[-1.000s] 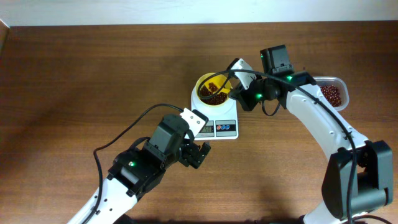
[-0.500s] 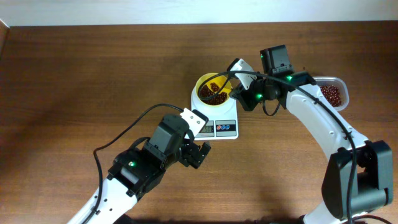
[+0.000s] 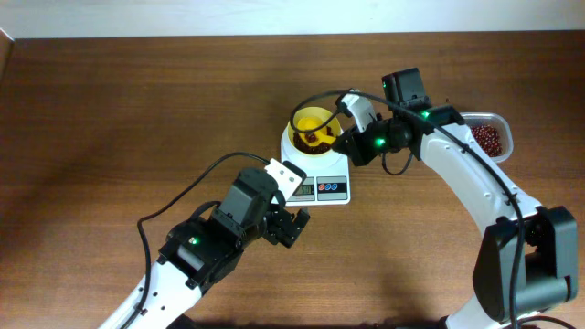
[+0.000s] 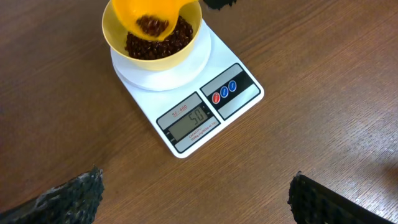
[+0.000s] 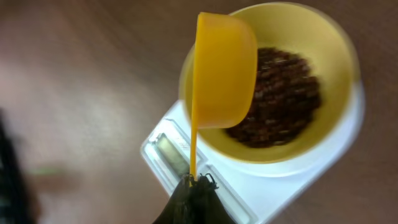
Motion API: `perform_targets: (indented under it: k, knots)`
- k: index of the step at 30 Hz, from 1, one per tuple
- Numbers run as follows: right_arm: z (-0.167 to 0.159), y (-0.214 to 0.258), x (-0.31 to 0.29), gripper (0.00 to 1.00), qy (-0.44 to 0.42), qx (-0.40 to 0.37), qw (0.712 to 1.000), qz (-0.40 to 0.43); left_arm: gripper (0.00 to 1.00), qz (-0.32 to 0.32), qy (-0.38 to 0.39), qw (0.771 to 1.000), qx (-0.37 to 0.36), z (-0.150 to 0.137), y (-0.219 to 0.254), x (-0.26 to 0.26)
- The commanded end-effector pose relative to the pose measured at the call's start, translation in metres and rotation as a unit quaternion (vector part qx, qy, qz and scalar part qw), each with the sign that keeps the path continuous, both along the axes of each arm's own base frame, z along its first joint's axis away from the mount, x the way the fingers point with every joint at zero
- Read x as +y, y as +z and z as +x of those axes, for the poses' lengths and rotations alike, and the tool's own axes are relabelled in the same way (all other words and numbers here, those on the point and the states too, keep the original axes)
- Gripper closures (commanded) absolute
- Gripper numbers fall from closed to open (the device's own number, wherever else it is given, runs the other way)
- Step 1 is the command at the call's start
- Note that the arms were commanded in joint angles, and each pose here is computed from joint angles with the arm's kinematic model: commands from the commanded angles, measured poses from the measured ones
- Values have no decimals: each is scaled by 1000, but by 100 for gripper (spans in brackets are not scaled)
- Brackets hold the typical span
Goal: Scoop item into bowl and weigh 50g on scale
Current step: 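Tilt the scoop slowly with the right gripper, trickling beans into bowl, then move the scoop with the right gripper back to the bean tub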
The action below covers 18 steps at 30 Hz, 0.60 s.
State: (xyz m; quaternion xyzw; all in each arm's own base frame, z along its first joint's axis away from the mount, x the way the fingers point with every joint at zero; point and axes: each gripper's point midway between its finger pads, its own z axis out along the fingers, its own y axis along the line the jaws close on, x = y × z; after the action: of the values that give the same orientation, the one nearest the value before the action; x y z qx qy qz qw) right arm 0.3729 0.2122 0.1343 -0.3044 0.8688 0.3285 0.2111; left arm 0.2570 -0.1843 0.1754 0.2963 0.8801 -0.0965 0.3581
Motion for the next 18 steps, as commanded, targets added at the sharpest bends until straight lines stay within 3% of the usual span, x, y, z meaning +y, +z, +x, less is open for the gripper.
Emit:
perform_targets:
  k: [1, 11, 18]
  knots:
    - [-16, 18, 20, 96, -12, 86, 993, 84, 1, -3, 8, 1000, -3, 0, 1, 3]
    - [-14, 61, 0, 96, -43, 190, 954, 227, 1, -3, 8, 1000, -3, 0, 1, 3]
    - [15, 66, -64, 96, -147, 224, 926, 265, 1, -3, 8, 1000, -3, 0, 1, 3]
